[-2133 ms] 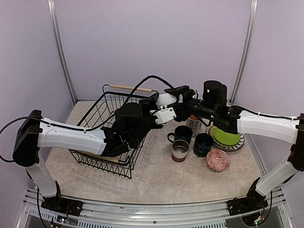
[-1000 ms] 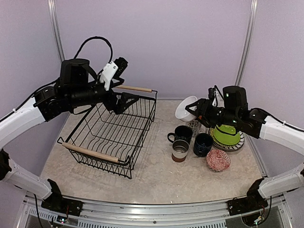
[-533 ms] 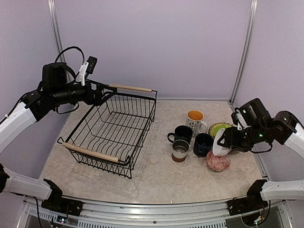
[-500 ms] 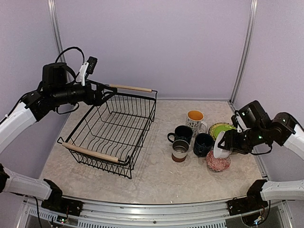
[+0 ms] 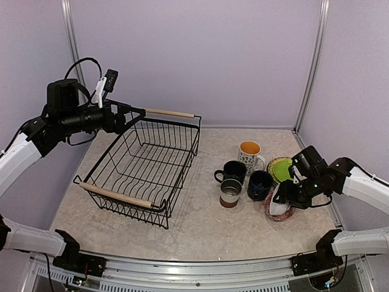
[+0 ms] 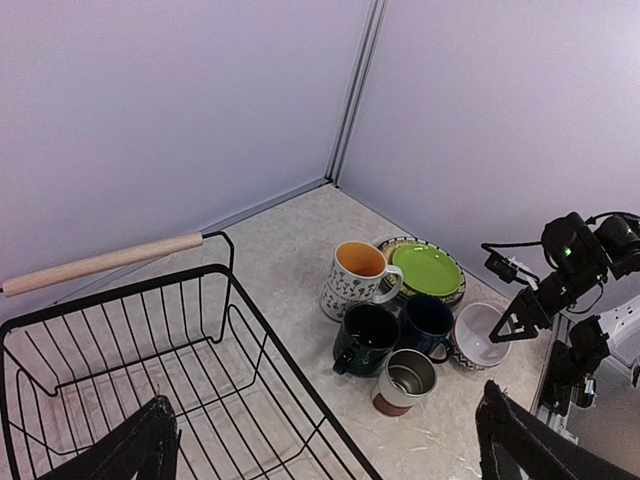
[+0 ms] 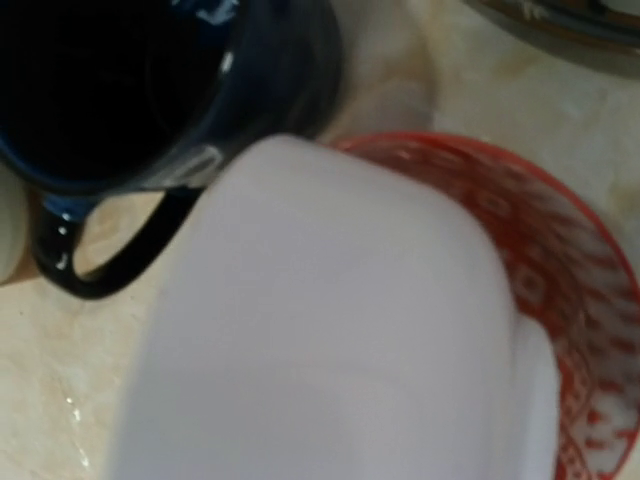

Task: Unload the mixed dishes from the dish rack
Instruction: Place the bowl in the bowl, then reset both arms

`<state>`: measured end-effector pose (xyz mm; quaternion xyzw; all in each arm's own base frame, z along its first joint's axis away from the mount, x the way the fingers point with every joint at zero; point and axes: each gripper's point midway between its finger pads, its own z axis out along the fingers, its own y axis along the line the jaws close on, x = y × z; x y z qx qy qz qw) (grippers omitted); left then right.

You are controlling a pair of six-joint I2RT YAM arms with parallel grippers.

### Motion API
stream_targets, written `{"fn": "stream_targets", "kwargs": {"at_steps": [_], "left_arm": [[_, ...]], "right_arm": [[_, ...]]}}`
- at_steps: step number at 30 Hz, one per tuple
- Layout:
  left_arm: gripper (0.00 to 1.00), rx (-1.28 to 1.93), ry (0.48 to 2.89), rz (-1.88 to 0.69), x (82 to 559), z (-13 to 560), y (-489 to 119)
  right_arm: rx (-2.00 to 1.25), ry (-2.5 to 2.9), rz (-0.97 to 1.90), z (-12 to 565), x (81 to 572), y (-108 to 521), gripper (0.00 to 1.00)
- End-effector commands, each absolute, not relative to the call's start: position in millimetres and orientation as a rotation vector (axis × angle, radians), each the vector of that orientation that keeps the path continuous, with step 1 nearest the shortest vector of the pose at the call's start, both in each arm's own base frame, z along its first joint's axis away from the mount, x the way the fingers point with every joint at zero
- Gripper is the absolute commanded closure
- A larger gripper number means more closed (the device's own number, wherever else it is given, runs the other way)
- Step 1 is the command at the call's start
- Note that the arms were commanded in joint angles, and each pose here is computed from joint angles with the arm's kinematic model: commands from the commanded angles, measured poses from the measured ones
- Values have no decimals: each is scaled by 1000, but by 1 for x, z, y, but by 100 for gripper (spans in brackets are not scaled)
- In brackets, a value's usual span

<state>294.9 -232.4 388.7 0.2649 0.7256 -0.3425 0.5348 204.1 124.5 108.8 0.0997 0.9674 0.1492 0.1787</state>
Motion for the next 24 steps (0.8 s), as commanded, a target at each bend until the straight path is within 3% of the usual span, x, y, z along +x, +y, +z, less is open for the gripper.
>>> {"fn": "stream_targets", "kwargs": {"at_steps": [1,10,17,24], "left_arm": [[1,630,1710,-832,292,393,-229],[1,626,1720,-840,295,391,-228],[1,616,1724,-825,299,391,-226],[1,467,1716,-776,309,416,-209]], "right_arm": [[271,2674,446,124,212,125,54],[375,2647,228,144,203,87,2],[389,2518,214,182,213,77,0],[235,2226,314,275,244,87,0]]}}
